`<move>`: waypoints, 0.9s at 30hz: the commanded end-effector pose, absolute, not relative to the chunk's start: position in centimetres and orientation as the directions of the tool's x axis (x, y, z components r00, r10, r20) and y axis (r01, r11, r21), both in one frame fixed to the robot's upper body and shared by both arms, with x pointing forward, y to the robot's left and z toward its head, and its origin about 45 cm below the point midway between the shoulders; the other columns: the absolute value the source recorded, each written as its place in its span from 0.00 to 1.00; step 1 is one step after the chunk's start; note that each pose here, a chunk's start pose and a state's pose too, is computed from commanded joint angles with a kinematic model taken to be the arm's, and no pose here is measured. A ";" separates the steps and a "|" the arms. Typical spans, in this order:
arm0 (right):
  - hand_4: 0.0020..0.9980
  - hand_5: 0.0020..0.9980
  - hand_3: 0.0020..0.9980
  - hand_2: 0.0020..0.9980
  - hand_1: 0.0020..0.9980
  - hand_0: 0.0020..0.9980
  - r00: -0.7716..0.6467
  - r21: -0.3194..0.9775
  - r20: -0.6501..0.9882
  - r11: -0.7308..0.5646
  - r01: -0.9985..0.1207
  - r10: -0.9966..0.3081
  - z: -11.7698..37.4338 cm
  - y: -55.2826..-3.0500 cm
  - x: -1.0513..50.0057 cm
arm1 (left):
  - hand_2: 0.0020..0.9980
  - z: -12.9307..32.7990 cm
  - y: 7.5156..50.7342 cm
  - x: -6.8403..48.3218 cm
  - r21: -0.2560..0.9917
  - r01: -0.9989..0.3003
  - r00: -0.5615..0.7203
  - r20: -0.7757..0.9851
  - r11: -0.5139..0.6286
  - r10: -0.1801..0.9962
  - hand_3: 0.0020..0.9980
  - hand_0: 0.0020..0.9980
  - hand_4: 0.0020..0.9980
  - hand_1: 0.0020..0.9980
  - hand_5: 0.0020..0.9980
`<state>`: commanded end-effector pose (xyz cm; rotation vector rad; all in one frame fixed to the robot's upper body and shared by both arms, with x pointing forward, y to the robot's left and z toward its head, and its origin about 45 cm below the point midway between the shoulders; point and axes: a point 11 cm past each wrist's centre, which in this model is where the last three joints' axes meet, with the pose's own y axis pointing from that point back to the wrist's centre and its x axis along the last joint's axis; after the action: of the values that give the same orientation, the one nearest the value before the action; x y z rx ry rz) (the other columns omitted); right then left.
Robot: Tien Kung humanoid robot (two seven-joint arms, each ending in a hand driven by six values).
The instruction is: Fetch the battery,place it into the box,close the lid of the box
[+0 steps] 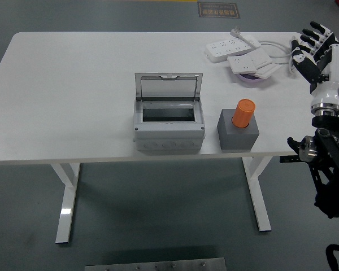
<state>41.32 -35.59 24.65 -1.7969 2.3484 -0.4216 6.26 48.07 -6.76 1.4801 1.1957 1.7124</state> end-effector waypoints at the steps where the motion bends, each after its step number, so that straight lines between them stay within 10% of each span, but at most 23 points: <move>1: 0.72 0.01 0.73 0.65 0.67 0.61 -0.265 -0.309 0.049 0.238 -0.921 -0.963 24.5 -35.5 41.3 | 0.74 -6.8 48.1 6.3 0.891 0.128 -0.222 0.453 -0.435 0.863 0.80 0.72 0.79 0.75 0.58; 27: 0.88 0.19 0.83 0.70 0.77 0.77 -0.082 -0.119 0.111 0.068 -0.991 -0.990 18.7 -30.2 40.3 | 0.72 -6.6 48.3 6.6 0.883 0.115 -0.212 0.469 -0.455 0.857 0.79 0.72 0.79 0.75 0.59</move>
<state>40.28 -30.19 18.68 -2.1293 2.2969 -0.2565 6.60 48.29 -6.63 1.4902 1.1642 1.7227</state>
